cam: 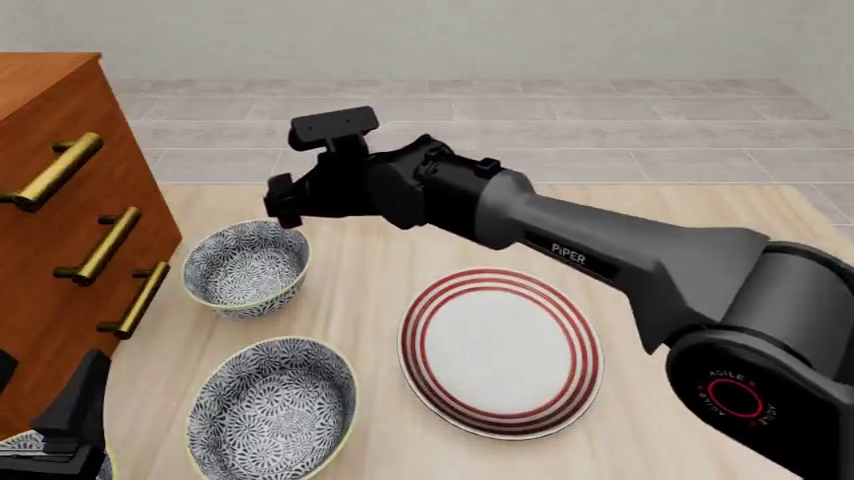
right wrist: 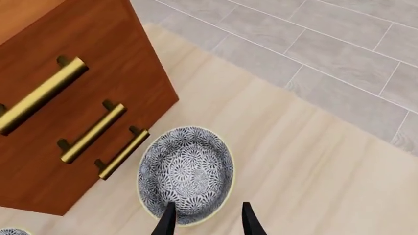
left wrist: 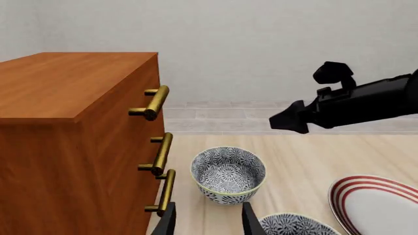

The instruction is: Pick up the bowl and put it in the front on the plate.

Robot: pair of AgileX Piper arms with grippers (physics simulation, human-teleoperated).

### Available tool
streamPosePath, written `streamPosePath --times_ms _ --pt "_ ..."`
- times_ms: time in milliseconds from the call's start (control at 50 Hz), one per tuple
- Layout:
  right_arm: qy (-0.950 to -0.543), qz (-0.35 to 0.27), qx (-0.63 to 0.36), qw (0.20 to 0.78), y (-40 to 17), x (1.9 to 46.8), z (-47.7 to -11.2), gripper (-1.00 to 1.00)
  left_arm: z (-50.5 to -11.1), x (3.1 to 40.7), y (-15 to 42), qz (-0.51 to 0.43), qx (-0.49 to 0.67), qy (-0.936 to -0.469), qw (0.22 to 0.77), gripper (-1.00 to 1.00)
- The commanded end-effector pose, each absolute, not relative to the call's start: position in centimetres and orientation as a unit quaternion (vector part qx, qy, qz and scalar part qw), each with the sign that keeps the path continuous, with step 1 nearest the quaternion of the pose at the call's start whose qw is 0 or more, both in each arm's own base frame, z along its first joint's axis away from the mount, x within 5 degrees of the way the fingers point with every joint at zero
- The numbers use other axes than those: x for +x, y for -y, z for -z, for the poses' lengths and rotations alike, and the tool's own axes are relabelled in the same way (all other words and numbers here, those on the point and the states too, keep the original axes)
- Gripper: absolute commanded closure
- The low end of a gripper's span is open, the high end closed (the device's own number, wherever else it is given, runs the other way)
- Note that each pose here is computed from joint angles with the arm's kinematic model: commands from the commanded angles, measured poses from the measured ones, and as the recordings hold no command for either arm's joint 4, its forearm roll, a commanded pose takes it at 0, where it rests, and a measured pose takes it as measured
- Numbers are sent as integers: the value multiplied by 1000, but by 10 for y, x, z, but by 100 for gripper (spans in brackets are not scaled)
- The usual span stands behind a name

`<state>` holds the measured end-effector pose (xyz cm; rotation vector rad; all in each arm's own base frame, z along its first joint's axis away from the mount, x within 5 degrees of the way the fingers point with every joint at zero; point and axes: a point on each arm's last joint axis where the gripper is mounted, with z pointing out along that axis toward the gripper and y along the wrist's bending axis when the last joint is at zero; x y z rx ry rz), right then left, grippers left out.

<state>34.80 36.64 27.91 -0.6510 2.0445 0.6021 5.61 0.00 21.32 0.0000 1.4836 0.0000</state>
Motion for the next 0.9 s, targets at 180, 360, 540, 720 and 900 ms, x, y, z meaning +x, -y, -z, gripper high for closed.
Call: streamPosePath --times_ms 180,360,540,720,900 --pt "-834 -248 -230 436 -375 374 -261 -100 -213 56 0 0 0 -676 737 -100" --pt "-842 -251 -198 434 -372 395 -251 -100 -213 56 0 0 0 -676 737 -100" --pt "-847 -255 -181 430 -374 405 -243 -100 -213 56 0 0 0 -676 737 -100" --pt "-849 -263 -174 424 -380 403 -231 -100 -213 56 0 0 0 -676 737 -100" --pt "-852 -265 -169 419 -386 406 -219 -100 -213 56 0 0 0 -676 737 -100"
